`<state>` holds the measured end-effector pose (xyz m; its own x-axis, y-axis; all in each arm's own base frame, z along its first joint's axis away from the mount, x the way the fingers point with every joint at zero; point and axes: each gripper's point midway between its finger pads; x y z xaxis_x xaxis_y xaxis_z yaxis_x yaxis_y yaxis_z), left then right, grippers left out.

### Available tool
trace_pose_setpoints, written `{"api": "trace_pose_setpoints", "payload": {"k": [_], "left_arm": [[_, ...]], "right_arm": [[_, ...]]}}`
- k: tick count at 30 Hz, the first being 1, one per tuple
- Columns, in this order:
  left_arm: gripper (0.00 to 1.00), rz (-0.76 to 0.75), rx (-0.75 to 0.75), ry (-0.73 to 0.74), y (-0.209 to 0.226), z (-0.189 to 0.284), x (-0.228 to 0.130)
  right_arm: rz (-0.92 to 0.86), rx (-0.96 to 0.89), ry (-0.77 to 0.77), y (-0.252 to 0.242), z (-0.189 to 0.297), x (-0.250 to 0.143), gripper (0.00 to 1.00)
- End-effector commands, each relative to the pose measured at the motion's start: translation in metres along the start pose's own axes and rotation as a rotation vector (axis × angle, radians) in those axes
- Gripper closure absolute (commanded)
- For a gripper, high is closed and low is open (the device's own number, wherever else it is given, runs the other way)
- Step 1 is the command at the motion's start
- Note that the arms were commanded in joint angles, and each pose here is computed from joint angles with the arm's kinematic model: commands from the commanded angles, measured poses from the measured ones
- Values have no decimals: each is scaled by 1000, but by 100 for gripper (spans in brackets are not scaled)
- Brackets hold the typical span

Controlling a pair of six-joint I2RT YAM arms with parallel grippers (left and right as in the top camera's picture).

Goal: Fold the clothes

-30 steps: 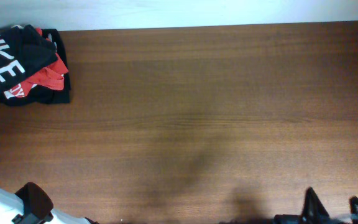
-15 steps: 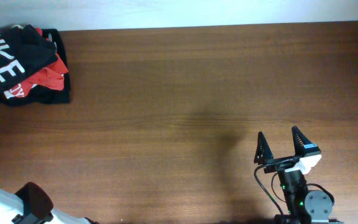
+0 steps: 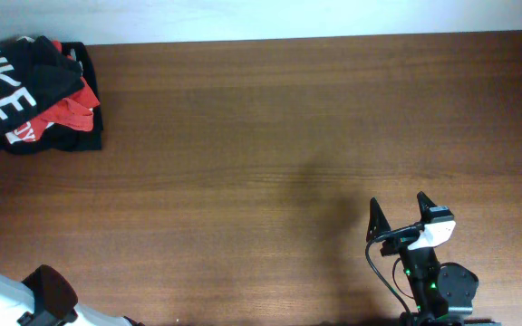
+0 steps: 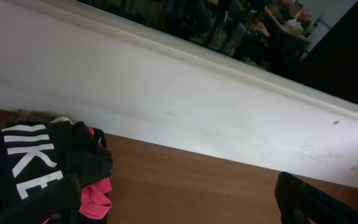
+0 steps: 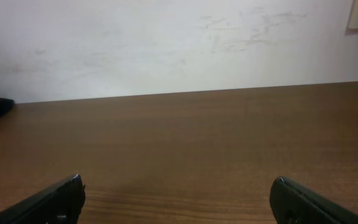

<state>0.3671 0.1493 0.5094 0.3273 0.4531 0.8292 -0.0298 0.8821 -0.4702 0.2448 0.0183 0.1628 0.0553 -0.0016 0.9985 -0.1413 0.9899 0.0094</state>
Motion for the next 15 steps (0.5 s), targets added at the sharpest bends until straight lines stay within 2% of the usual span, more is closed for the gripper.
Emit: {"api": "trace_pose_setpoints", "payload": {"k": [1, 4, 5, 6, 7, 8, 10, 12, 14, 15], "left_arm": [[1, -5, -14, 3, -6, -2, -1], [1, -72, -64, -29, -54, 26, -5], [1, -122, -138, -26, -102, 48, -23], [1, -139, -190, -2, -126, 58, -41], [1, -144, -255, 61, -152, 71, -77], [1, -158, -250, 71, -156, 81, -102], [1, -176, -137, 66, -132, 89, -153], [1, -218, -20, 0, -90, 94, -217], [1, -284, -72, -136, -81, 97, -250], [1, -340, -152, -231, -78, 96, -278]], "right_arm": [[6, -15, 5, -3, 0, -2, 1], [6, -15, 5, -3, 0, -3, 1], [6, -15, 5, -3, 0, -3, 1], [6, -15, 5, -3, 0, -2, 1], [6, -15, 5, -3, 0, -2, 1], [6, -15, 5, -3, 0, -2, 1], [6, -15, 5, -3, 0, -2, 1], [6, -15, 5, -3, 0, -2, 1], [6, -15, 5, -3, 0, -2, 1], [6, -15, 5, -3, 0, -2, 1]]}}
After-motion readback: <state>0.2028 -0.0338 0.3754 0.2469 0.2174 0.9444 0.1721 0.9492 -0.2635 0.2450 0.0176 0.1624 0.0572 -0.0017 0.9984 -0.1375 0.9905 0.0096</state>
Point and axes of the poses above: each gripper's point midway between its finger pads, its own z axis back along the fingers, its own y axis along the line the jaws close on, x = y × z, and after that the axes turned 7 degrees about z, right-handed
